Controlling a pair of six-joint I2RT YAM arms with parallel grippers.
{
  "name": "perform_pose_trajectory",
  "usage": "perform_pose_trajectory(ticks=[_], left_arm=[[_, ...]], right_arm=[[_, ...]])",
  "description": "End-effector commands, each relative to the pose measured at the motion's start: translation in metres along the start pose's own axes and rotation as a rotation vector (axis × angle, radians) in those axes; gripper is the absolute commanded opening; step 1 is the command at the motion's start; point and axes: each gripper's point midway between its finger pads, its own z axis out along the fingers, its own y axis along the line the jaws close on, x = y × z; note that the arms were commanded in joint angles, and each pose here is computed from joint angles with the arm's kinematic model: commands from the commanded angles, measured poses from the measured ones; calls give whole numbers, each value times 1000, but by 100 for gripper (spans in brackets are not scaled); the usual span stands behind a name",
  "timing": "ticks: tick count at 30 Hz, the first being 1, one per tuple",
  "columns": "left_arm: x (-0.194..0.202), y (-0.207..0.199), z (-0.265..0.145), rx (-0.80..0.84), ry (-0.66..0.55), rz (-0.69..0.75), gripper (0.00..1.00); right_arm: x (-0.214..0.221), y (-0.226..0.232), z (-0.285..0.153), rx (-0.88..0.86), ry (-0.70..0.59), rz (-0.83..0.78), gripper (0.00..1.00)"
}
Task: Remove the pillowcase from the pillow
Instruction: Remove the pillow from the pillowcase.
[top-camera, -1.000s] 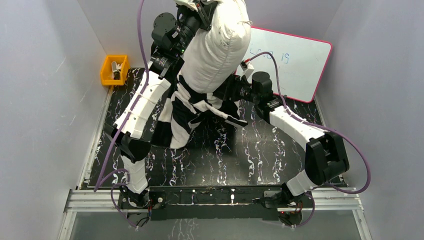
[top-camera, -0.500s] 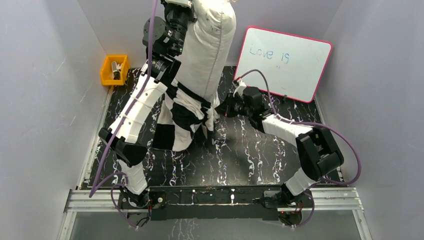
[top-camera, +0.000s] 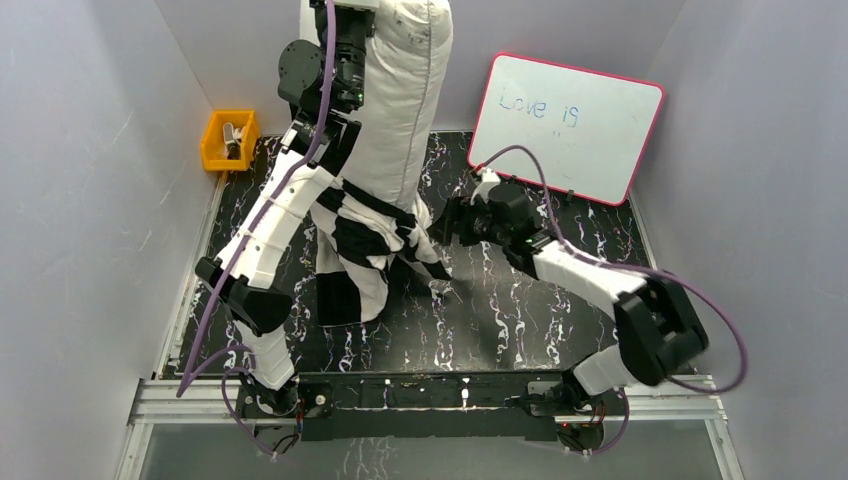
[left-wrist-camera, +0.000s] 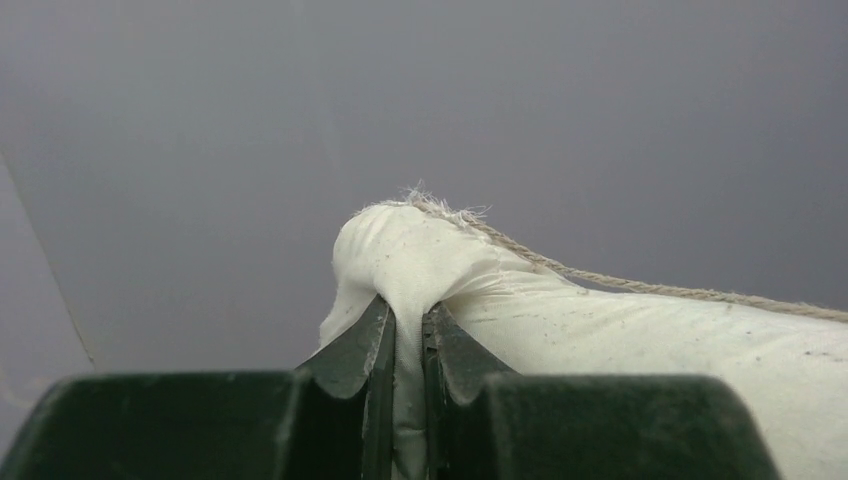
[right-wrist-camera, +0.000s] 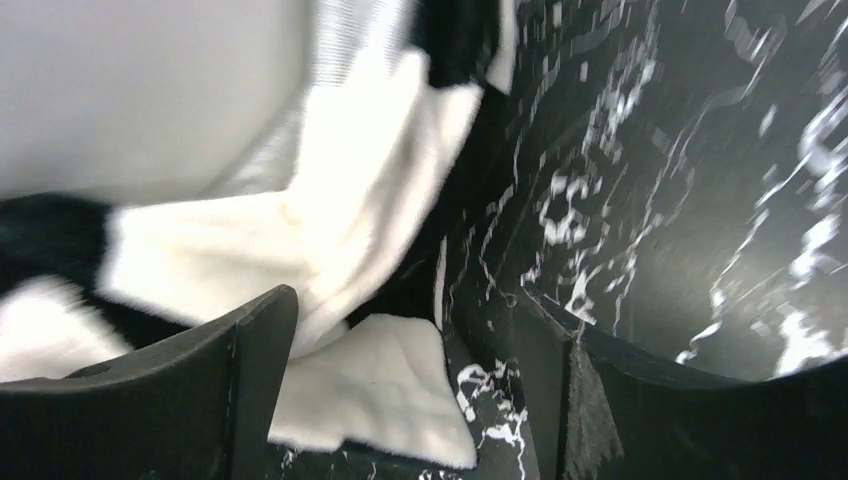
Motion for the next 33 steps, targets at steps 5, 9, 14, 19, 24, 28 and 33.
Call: perform_pose_trajectory(ticks=[5, 9, 14, 19, 24, 28, 33], left_arm=[[-119, 92, -21, -226, -346, 4, 0], [-111, 84, -17, -218, -337, 11, 0], [-110, 82, -15, -215, -339, 16, 0], [-112, 84, -15, -218, -341, 14, 0], [-108, 81, -13, -217, -337, 15, 0], [-107, 79, -10, -222, -347, 13, 0], [-106, 95, -6, -286, -360, 2, 0]], right_arm=[[-99, 89, -83, -187, -342, -202, 88], [-92, 110, -72, -242, -311, -221, 89], [-93, 107, -36, -210, -282, -252, 89], [-109, 107, -8, -199, -302, -289, 90], [-106, 119, 15, -257, -265, -301, 78], [-59, 133, 32, -294, -166, -311, 17], [50, 109, 56, -226, 98, -298, 0]])
